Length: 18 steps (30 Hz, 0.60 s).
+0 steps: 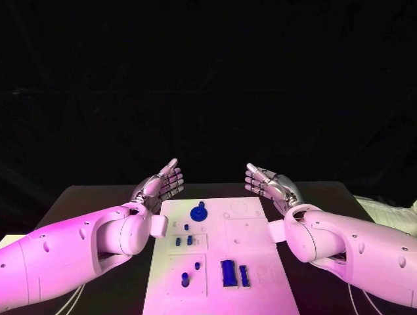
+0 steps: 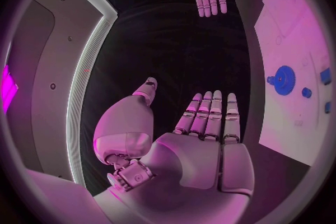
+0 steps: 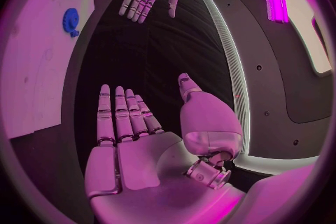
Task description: Assemble the parts on the task board
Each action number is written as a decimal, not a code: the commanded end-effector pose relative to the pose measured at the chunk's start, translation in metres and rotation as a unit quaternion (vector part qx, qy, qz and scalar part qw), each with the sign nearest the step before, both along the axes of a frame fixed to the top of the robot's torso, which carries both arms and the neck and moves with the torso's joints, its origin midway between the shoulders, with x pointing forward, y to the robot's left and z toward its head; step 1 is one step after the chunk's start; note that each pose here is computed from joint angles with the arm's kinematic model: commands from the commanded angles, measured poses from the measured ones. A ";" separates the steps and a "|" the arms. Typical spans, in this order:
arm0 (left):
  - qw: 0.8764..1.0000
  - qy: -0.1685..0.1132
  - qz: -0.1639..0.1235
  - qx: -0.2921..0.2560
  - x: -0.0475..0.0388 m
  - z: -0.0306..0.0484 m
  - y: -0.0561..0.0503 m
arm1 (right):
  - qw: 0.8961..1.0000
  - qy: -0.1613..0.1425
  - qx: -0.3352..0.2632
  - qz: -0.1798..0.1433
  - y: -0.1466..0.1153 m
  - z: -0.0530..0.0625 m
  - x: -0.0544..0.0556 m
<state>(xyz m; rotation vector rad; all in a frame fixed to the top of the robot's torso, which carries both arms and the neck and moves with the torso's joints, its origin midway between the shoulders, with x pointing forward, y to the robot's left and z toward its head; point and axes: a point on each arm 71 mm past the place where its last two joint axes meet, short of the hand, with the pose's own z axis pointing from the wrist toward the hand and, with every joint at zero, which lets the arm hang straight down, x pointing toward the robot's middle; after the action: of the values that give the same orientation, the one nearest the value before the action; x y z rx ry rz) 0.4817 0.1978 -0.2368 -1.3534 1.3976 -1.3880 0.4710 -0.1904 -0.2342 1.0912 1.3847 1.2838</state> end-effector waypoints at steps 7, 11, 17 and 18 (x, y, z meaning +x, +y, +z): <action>0.991 -0.077 0.083 0.069 -0.0177 0.0117 -0.004 | 0.996 -0.010 0.035 -0.081 -0.002 0.010 -0.009; 0.990 -0.082 0.087 0.072 -0.0199 0.0126 -0.005 | 0.996 -0.010 0.035 -0.081 -0.002 0.010 -0.009; 0.990 -0.082 0.087 0.072 -0.0199 0.0126 -0.005 | 0.996 -0.010 0.035 -0.081 -0.002 0.010 -0.009; 0.990 -0.082 0.087 0.072 -0.0199 0.0126 -0.005 | 0.996 -0.010 0.035 -0.081 -0.002 0.010 -0.009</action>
<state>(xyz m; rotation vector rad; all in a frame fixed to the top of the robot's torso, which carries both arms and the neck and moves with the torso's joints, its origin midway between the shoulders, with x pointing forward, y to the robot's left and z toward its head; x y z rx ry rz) 0.4620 0.1922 -0.2280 -1.2524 1.2520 -1.2365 0.4620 -0.1921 -0.2258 1.2145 1.2430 1.2276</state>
